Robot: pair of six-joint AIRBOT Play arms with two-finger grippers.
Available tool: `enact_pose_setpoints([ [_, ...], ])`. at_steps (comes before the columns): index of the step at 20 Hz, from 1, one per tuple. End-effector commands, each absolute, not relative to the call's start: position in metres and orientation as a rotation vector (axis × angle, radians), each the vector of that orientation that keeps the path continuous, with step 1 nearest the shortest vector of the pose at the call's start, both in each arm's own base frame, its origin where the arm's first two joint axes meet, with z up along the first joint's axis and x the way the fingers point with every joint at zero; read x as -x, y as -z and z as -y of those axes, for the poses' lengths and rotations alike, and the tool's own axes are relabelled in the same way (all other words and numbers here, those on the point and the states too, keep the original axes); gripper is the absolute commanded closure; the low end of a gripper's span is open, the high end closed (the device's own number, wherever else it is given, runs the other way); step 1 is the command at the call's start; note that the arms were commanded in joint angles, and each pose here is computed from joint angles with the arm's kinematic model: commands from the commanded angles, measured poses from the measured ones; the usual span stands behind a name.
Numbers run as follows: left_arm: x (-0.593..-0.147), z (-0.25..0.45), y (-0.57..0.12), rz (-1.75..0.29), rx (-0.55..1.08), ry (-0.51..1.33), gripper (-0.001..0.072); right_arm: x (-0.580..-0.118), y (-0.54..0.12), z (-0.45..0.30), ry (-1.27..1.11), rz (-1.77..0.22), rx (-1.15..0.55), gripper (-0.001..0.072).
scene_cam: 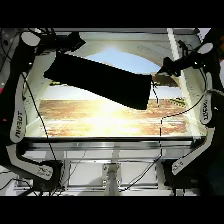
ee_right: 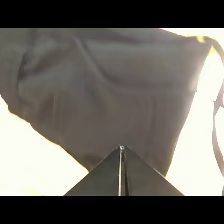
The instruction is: Fold the clothes and pants, and hang the long-sleeved shirts on hangers.
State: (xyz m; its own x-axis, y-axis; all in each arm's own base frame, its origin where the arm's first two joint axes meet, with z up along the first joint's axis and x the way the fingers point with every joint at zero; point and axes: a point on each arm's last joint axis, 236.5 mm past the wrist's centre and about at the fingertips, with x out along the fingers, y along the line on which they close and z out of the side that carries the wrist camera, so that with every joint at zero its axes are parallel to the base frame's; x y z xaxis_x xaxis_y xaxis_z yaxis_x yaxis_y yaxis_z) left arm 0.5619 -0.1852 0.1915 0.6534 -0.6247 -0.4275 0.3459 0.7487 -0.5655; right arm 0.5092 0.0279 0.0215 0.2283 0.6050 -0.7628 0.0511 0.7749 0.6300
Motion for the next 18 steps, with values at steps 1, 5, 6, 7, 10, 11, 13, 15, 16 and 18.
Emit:
enact_pose_setpoints([
  [1,-0.545,0.171,-0.217,-0.620,0.370,0.559,0.0704,-0.481,-0.024,-0.016,-0.590,-1.286,-0.764,0.0698],
  [5,-0.532,0.167,-0.251,-0.558,0.358,0.566,0.0703,-0.440,0.030,-0.027,-0.589,-1.409,-0.967,0.0696],
  [6,-0.530,0.168,-0.255,-0.552,0.357,0.568,0.0703,-0.431,0.044,-0.033,-0.573,-1.441,-1.007,0.0688],
  [7,-0.528,0.168,-0.257,-0.551,0.356,0.571,0.0702,-0.423,0.056,-0.040,-0.559,-1.465,-1.046,0.0549],
  [10,-0.526,0.169,-0.254,-0.566,0.355,0.578,0.0702,-0.412,0.073,-0.051,-0.535,-1.503,-1.072,0.0057],
  [11,-0.525,0.170,-0.254,-0.568,0.355,0.579,0.0702,-0.411,0.075,-0.054,-0.536,-1.512,-1.055,0.0057],
  [13,-0.525,0.170,-0.253,-0.572,0.354,0.581,0.0703,-0.415,0.078,-0.063,-0.532,-1.508,-1.030,0.0057],
  [15,-0.523,0.171,-0.251,-0.582,0.352,0.586,0.0702,-0.415,0.084,-0.076,-0.538,-1.518,-0.981,0.0058],
  [16,-0.522,0.172,-0.250,-0.588,0.350,0.589,0.0702,-0.414,0.088,-0.082,-0.539,-1.530,-0.947,0.0058],
  [18,-0.520,0.172,-0.248,-0.599,0.347,0.594,0.0702,-0.414,0.098,-0.094,-0.529,-1.543,-0.872,0.0061],
])
